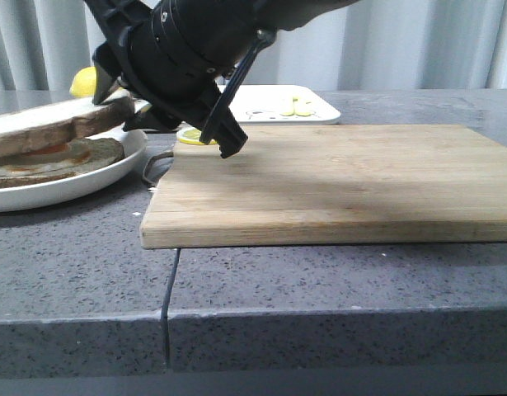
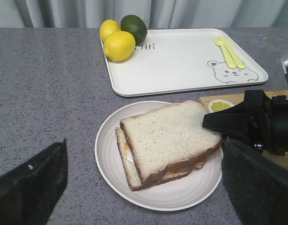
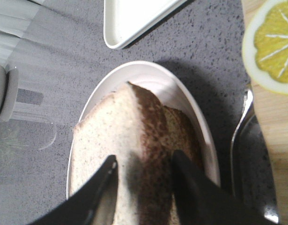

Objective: Place bread and move sandwich to tray

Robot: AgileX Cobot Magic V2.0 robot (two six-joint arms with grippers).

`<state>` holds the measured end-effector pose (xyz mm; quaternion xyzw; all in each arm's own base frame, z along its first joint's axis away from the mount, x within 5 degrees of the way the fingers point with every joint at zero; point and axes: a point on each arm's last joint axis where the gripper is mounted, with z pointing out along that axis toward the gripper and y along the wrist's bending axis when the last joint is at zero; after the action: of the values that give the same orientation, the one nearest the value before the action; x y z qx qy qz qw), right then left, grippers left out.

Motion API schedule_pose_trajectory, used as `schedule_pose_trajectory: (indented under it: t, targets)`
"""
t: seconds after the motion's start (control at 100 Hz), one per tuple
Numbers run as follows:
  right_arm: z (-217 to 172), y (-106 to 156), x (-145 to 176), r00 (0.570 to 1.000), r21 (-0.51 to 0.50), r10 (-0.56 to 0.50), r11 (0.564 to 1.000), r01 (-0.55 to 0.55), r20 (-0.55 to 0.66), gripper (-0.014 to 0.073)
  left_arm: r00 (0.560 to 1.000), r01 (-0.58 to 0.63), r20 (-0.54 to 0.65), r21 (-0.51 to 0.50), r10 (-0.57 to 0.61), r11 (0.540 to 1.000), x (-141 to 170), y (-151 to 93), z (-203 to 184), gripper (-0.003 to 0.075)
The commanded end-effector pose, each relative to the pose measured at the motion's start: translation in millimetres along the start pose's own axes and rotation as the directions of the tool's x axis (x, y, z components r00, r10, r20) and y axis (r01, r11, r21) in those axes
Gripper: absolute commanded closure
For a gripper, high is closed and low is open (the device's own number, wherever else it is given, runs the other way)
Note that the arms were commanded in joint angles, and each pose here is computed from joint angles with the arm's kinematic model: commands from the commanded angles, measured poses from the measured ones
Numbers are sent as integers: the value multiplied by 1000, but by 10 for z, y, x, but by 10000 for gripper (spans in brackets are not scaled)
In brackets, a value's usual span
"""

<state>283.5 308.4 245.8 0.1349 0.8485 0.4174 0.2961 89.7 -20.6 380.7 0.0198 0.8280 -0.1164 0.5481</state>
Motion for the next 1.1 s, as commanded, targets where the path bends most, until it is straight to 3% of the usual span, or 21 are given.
schedule_pose_trajectory:
  t: [0.0, 0.4, 0.58, 0.71, 0.86, 0.97, 1.09]
  targets:
    - [-158, 207, -84, 1000, -75, 2, 997, -1, 14, 204, 996, 9, 93, 19, -11, 1000, -144, -29, -35, 102]
    - [-318, 298, -190, 996, -81, -37, 996, 44, 80, 183, 996, 9, 93, 19, -11, 1000, -144, -29, -35, 102]
    - [-680, 496, -383, 962, -105, -175, 974, 200, 207, 183, 996, 9, 93, 19, -11, 1000, -144, -29, -35, 102]
    - [-1131, 701, -595, 868, -119, -351, 903, 413, 352, 183, 996, 9, 93, 19, -11, 1000, -144, -29, -35, 102]
    - [-1653, 824, -836, 714, -82, -497, 791, 607, 492, 183, 996, 9, 93, 19, -11, 1000, -144, -29, -35, 102]
    - [-2033, 785, -993, 597, -6, -565, 723, 691, 569, 183, 996, 9, 93, 19, -11, 1000, -144, -29, -35, 102]
    - [-2402, 632, -1134, 516, 78, -610, 688, 722, 601, 183, 996, 9, 93, 19, -11, 1000, -144, -29, -35, 102]
